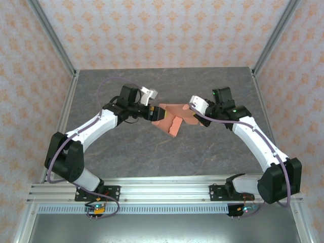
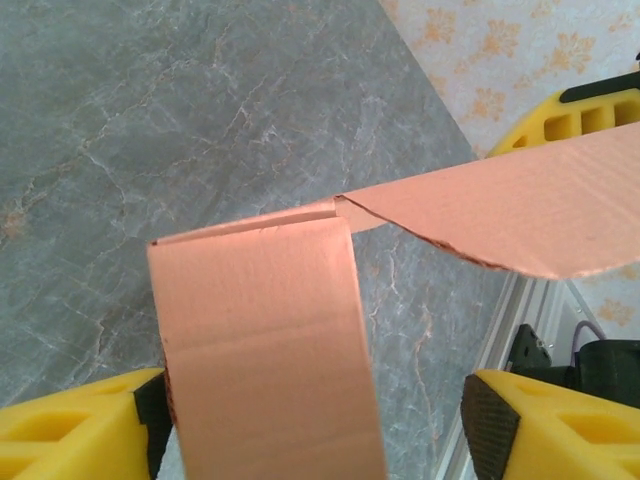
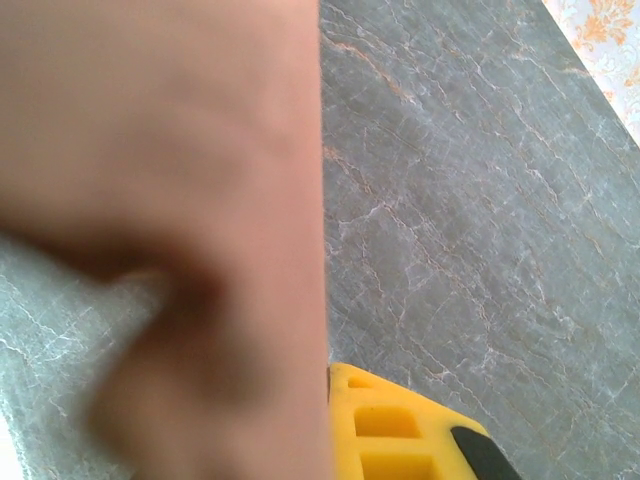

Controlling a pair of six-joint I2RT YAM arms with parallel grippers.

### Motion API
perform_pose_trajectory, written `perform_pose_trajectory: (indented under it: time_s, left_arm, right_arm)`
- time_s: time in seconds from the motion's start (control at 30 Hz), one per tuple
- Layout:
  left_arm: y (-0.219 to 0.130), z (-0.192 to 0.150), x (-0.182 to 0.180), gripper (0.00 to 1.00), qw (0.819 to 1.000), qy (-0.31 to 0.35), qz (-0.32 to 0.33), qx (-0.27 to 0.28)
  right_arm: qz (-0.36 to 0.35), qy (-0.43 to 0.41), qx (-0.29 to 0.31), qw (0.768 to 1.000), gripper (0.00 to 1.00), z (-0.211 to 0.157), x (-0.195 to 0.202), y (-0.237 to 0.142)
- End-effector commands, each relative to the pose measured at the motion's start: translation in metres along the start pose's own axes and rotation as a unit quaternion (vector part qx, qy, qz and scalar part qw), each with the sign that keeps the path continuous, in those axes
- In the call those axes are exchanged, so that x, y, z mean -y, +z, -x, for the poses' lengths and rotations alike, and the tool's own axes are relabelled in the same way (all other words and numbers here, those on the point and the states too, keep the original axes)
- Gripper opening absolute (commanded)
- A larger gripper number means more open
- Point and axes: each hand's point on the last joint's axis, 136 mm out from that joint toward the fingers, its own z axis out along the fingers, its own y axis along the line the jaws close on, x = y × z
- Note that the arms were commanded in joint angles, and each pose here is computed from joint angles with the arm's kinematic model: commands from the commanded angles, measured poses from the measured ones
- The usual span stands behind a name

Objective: Fold the paper box

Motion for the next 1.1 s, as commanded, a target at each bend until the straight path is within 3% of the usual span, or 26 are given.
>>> perform_pose_trajectory:
  time_s: [0.0, 0.13, 0.23, 0.27, 0.33, 0.47, 0.67, 0.8, 0.93, 1.0, 1.07]
  left_arm:
    - [0.000, 0.005, 0.004, 0.61, 1.000, 0.020, 0.008, -0.005]
    - [-0.001, 0.010, 0.005, 0.40, 1.000, 0.021, 0.016, 0.004]
    - [-0.005, 0.016, 0.003, 0.33, 0.999, 0.017, 0.030, 0.022]
    - [-0.006, 0.018, 0.002, 0.32, 0.999, 0.012, 0.033, 0.030]
    - [-0.005, 0.022, 0.001, 0.32, 0.998, 0.002, 0.033, 0.044]
    - [-0.002, 0.032, -0.006, 0.32, 0.996, -0.033, 0.038, 0.074]
    - [0.013, 0.043, -0.023, 0.32, 0.989, -0.091, 0.037, 0.114]
    - [0.032, 0.037, -0.044, 0.32, 0.978, -0.156, 0.029, 0.133]
    - [0.050, 0.026, -0.066, 0.33, 0.971, -0.192, 0.041, 0.136]
    - [0.056, 0.023, -0.071, 0.34, 0.969, -0.202, 0.039, 0.135]
    - [0.060, 0.018, -0.075, 0.36, 0.970, -0.202, 0.046, 0.123]
  right_arm:
    - [-0.001, -0.005, 0.040, 0.999, 0.00, 0.022, -0.001, -0.013]
    - [0.002, 0.000, 0.049, 0.999, 0.00, 0.026, -0.002, -0.013]
    - [-0.011, 0.007, 0.057, 0.998, 0.00, 0.029, 0.003, -0.014]
    - [-0.022, 0.018, 0.065, 0.998, 0.08, 0.031, 0.007, -0.014]
    - [-0.059, 0.057, 0.090, 0.992, 0.33, 0.038, 0.020, -0.018]
    - [-0.129, 0.133, 0.140, 0.973, 0.44, 0.043, 0.044, -0.031]
    - [-0.226, 0.299, 0.182, 0.909, 0.65, 0.022, 0.072, -0.051]
    - [-0.276, 0.400, 0.156, 0.860, 0.67, -0.009, 0.075, -0.066]
    - [-0.268, 0.483, 0.135, 0.822, 0.68, -0.036, 0.058, -0.061]
    - [-0.243, 0.507, 0.115, 0.819, 0.64, -0.045, 0.044, -0.052]
    - [-0.184, 0.517, 0.103, 0.830, 0.51, -0.045, 0.024, -0.035]
